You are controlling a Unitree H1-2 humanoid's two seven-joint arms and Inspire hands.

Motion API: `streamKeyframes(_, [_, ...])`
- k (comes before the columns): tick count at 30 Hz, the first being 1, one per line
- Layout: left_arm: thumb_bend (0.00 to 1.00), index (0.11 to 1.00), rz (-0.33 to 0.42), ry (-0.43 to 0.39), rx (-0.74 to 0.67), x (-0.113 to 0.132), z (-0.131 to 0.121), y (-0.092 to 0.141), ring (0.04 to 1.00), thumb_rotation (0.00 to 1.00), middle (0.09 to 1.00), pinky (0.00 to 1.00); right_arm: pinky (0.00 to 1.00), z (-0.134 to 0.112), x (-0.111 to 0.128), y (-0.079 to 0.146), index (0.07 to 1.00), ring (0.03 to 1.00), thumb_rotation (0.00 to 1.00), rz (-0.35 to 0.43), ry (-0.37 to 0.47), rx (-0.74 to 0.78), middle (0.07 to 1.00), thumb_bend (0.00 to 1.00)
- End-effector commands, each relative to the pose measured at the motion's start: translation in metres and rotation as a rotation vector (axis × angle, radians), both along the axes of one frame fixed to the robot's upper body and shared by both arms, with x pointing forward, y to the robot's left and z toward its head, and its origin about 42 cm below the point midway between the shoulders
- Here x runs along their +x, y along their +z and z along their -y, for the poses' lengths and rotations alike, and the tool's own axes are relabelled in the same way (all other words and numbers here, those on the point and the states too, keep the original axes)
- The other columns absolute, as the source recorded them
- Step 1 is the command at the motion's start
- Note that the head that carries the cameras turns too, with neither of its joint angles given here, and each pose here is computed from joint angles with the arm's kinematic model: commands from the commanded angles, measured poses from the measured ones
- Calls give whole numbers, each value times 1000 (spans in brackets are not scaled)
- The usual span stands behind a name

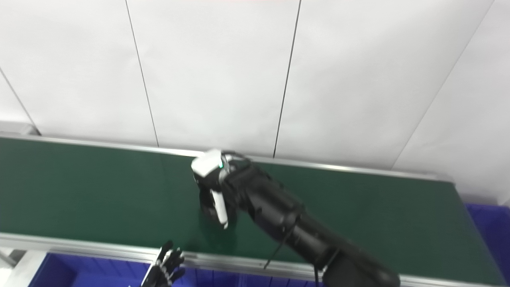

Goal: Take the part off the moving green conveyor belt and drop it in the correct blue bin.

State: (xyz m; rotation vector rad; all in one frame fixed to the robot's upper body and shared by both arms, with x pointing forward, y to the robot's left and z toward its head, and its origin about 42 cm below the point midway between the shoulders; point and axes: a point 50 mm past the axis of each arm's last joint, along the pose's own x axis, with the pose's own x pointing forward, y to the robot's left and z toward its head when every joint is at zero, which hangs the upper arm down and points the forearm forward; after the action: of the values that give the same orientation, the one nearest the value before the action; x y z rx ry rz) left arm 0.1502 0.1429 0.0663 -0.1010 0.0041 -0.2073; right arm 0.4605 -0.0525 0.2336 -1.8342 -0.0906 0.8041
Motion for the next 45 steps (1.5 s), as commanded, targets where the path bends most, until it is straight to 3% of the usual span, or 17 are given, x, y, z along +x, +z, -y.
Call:
streamKeyframes(1, [664,983,44,-2,-15,4,-3,12,933,817,942,883,241,-6,0,44,549,375,0,81,69,-24,464,512])
streamKeyframes(4, [674,992,39,-4,-5,6,-7,15,941,846,950,895,269,-3,-10,50,537,386,0,79,95,-83,484,514])
streamKeyframes(8, [680,999,26,-8,-4,7,-13,20,962,879,962,929,314,11,-28,41,519,415,0,59,122,-133,501,516])
streamKeyframes(16, [658,1000,18,-3,13,11,-29,39,991,925,986,1000,298,40,-72,-7,543,388,0,-21,179,-323,483,514])
streamKeyframes(20, [643,1000,10,-5,-5,12,-37,46,999,927,993,1000,298,52,-101,-28,528,395,0,-77,188,-305,506,515])
streamKeyframes(22, [627,1000,6,-7,-8,13,-41,49,1000,929,995,1000,258,59,-115,-38,540,375,0,-110,196,-286,479,514])
streamKeyframes(24, [613,1000,4,-6,-5,14,-44,50,1000,931,991,1000,201,64,-125,-43,500,285,6,-136,190,-273,474,526])
streamKeyframes(25, [610,1000,0,-5,-4,15,-45,51,998,930,988,1000,169,67,-131,-44,489,242,242,-143,184,-262,378,807])
streamKeyframes(26, [610,1000,-5,-5,-5,15,-47,52,997,925,987,1000,154,73,-139,-47,473,224,336,-157,162,-251,344,902])
streamKeyframes(28, [626,1000,-14,-5,-7,16,-49,53,996,910,985,1000,154,81,-152,-49,557,228,274,-174,132,-242,353,877])
streamKeyframes(29, [631,1000,-16,-6,-8,17,-50,54,995,904,985,1000,129,83,-156,-49,507,201,191,-177,125,-243,329,615])
streamKeyframes(30, [632,1000,-19,-5,-10,17,-52,55,994,904,985,1000,127,88,-164,-49,504,199,185,-188,118,-224,327,596])
streamKeyframes(31, [634,1000,-21,-5,-11,17,-53,55,995,896,985,1000,135,91,-170,-48,497,214,94,-196,113,-209,398,561])
streamKeyframes(34, [644,1000,-25,-6,-7,18,-56,56,992,888,983,1000,161,102,-189,-49,493,236,9,-187,115,-162,465,533])
streamKeyframes(40, [651,1000,-35,-6,10,19,-62,56,990,886,982,1000,125,108,-220,-49,489,189,0,-166,131,-201,470,530])
streamKeyframes(42, [651,1000,-38,-6,13,20,-64,55,987,880,980,1000,174,108,-225,-48,509,260,0,-176,130,-217,420,526])
streamKeyframes(45, [654,1000,-42,-7,28,20,-67,55,982,879,977,1000,147,109,-232,-46,489,229,0,-138,160,-253,467,531])
